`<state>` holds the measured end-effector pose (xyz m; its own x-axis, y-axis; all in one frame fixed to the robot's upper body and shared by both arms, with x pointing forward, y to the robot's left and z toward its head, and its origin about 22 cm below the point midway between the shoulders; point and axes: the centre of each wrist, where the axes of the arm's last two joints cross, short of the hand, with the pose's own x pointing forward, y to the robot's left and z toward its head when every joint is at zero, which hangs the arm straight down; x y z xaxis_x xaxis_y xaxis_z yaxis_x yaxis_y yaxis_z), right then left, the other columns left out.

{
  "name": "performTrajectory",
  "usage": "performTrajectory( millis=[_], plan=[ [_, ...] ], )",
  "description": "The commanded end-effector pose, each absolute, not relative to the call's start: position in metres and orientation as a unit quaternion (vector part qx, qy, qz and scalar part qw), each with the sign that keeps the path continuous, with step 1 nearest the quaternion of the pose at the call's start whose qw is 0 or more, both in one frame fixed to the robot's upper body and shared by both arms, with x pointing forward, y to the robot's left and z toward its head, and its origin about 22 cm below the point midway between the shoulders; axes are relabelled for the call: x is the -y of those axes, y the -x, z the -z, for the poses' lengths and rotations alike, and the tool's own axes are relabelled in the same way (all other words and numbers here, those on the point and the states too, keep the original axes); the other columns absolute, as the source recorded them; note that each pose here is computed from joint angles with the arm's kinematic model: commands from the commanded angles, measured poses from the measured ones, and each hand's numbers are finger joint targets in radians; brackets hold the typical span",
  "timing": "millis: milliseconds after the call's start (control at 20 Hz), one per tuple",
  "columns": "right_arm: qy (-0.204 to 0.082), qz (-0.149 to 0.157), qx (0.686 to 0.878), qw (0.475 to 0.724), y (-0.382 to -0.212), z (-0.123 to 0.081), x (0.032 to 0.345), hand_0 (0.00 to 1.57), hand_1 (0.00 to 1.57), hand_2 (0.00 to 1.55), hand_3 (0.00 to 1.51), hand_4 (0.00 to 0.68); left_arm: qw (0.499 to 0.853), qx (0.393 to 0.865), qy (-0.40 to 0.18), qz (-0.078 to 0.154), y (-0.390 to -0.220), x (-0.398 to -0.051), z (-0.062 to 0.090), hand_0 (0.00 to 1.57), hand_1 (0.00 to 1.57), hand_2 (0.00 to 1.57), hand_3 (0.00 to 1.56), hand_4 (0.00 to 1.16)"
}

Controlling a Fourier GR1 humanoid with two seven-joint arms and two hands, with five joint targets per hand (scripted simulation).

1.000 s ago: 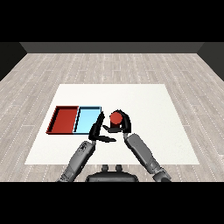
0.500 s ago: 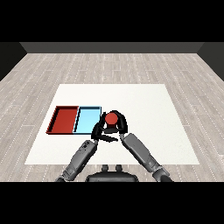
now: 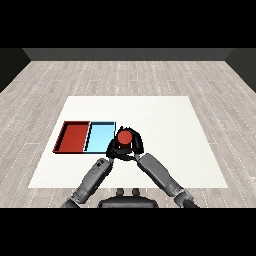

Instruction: Pick the red can and put it in the red box

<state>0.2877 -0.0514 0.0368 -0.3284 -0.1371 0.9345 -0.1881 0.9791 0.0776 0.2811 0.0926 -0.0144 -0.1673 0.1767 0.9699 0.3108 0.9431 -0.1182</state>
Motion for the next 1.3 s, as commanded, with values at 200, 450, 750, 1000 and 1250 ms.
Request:
performTrajectory(
  millis=[200,450,750,1000,1250],
  plan=[
    [-0.119,-0.029,0.805,0.58,-0.283,-0.046,0.032,1.49,1.49,1.46,1.37,0.646,0.62,0.769,0.145,0.058,-0.269,-0.084,0.007,0.0,0.0,0.0,0.0,0.22],
    [-0.106,-0.041,0.811,0.574,-0.303,-0.042,0.034,1.47,1.47,1.45,1.37,0.626,0.659,0.75,0.053,0.002,-0.279,-0.089,0.028,0.74,0.74,0.89,0.71,0.82],
    [-0.122,-0.033,0.816,0.564,-0.278,-0.039,0.033,1.55,1.55,1.47,1.38,0.614,0.671,0.741,0.023,0.004,-0.28,-0.09,0.031,1.51,1.51,1.47,1.39,0.88],
    [-0.118,-0.031,0.814,0.568,-0.277,-0.048,0.036,1.47,1.47,1.45,1.38,0.609,0.642,0.766,-0.005,-0.03,-0.297,-0.077,0.012,1.57,1.57,1.52,1.41,1.0],
    [-0.136,-0.012,0.808,0.573,-0.278,-0.048,0.036,1.45,1.45,1.44,1.38,0.597,0.637,0.771,-0.001,-0.019,-0.29,-0.075,0.003,1.57,1.57,1.53,1.43,0.97]
  ],
)
